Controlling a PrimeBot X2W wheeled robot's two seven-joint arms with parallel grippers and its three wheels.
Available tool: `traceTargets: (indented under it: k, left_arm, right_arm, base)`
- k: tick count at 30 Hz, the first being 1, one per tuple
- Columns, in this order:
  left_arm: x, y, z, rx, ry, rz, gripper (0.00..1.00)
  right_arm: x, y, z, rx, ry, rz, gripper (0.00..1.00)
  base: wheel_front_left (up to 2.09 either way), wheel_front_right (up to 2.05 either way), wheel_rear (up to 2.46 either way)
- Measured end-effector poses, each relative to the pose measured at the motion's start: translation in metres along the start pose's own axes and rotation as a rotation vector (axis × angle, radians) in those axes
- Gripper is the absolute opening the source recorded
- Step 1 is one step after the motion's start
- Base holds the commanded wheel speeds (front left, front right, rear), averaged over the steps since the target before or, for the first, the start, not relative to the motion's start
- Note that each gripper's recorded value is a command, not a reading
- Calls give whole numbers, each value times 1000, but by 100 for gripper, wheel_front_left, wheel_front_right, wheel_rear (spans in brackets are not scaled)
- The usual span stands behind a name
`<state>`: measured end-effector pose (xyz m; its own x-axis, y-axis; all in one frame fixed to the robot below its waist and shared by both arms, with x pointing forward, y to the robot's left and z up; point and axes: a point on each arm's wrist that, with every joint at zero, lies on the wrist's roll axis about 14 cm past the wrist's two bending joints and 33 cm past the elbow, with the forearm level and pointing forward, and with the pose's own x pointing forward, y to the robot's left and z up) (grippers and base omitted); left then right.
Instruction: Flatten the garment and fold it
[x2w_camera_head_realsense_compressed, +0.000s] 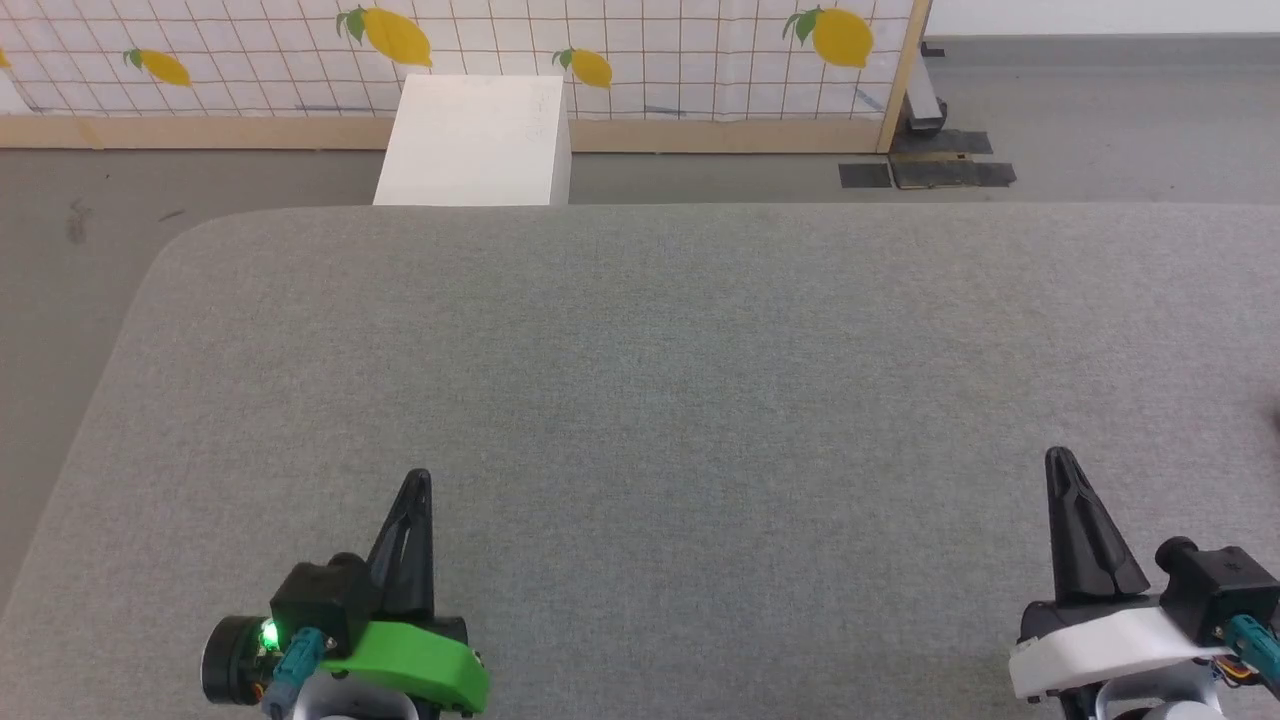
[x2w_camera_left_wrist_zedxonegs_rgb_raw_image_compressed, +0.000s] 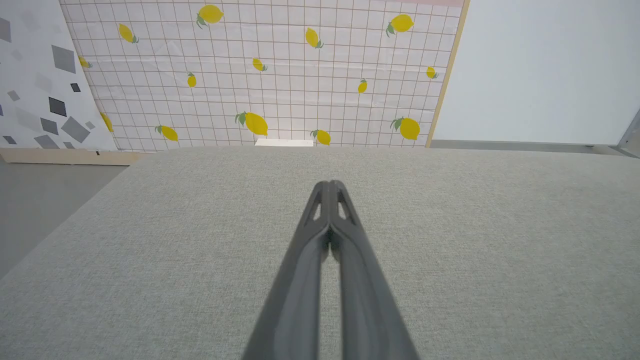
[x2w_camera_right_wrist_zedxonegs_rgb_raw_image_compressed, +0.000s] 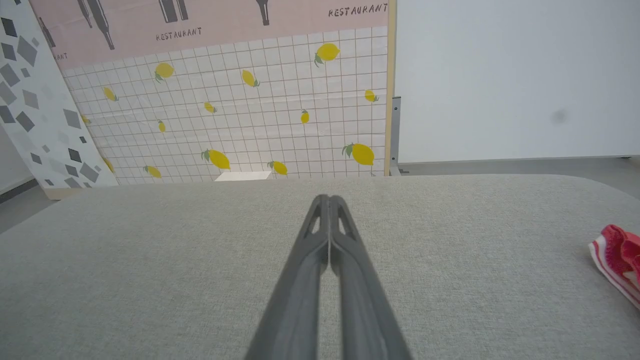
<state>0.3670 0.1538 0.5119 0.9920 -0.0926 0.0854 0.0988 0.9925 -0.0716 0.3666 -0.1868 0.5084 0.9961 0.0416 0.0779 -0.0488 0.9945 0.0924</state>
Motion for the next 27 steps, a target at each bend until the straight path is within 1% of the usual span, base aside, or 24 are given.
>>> traceTargets:
  k: [27]
  left_arm:
    - [1, 5, 3, 28, 21, 16, 0]
  right_arm:
    - [0, 6, 1, -23, 30, 21, 0]
  base:
    - [0, 0, 0]
